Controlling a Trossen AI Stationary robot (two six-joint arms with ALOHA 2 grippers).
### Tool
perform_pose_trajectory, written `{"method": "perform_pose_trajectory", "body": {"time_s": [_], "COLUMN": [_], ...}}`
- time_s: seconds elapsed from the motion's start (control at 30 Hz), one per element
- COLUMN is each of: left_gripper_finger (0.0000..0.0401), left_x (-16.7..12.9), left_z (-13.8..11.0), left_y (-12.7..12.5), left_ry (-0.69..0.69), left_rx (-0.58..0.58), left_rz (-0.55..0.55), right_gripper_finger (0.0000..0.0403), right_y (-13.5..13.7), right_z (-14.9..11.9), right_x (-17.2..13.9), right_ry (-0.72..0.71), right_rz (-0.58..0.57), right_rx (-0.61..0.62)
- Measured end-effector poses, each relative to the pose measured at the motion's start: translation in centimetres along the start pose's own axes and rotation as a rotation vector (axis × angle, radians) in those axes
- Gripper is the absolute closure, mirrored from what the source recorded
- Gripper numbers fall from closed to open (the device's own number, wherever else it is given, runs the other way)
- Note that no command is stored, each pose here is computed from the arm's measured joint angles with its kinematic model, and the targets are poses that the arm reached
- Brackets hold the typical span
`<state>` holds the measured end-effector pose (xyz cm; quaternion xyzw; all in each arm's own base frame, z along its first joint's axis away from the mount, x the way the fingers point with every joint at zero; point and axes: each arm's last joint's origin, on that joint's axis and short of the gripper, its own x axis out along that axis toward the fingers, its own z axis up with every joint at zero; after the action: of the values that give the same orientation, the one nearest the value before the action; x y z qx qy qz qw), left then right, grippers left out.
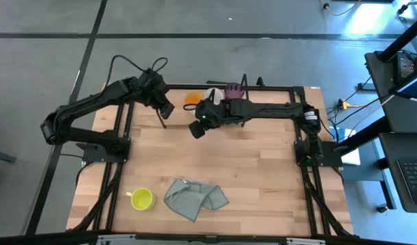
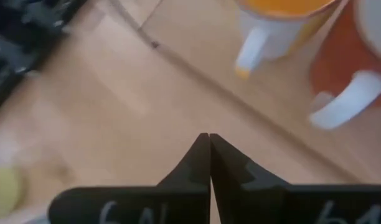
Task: Stack small to large cups/mugs on shelf
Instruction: Put the yellow mug on the shelf
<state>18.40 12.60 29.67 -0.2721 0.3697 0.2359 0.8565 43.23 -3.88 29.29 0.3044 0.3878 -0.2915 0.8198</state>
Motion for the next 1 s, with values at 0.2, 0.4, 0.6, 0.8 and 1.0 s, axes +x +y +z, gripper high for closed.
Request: {"method": "perform_pose_trajectory", "body": {"time_s": [0.2, 0.4, 0.6, 0.8, 1.0], "left_gripper_finger": [0.0339, 0.0339, 0.0339, 0.0339, 0.0339], "left_x": [-0.5, -0.5, -1.0, -1.7, -1.9], "left_z": [0.1, 0.1, 0.2, -0.2, -0.4], "left_y": [-0.2, -0.4, -1.1, -2.0, -2.4], "left_ry": [-0.029, -0.025, -0.081, -0.122, -0.141], "left_rx": [0.001, 0.005, 0.072, 0.179, 0.277], "left_rz": [-0.046, -0.084, -0.093, -0.008, 0.066], "right_gripper_finger": [0.0399, 0.04, 0.04, 0.04, 0.04], "right_y": [-0.1, 0.3, 0.6, 0.7, 0.0], "right_z": [0.2, 0.3, -0.5, -0.7, -0.6], "right_x": [1.4, 2.5, 3.1, 3.4, 5.3], "right_ry": [-0.073, -0.098, -0.072, -0.054, 0.01], "right_rz": [-0.077, -0.056, -0.087, -0.083, -0.049], "right_rx": [-0.055, -0.121, -0.287, -0.379, -0.363]}}
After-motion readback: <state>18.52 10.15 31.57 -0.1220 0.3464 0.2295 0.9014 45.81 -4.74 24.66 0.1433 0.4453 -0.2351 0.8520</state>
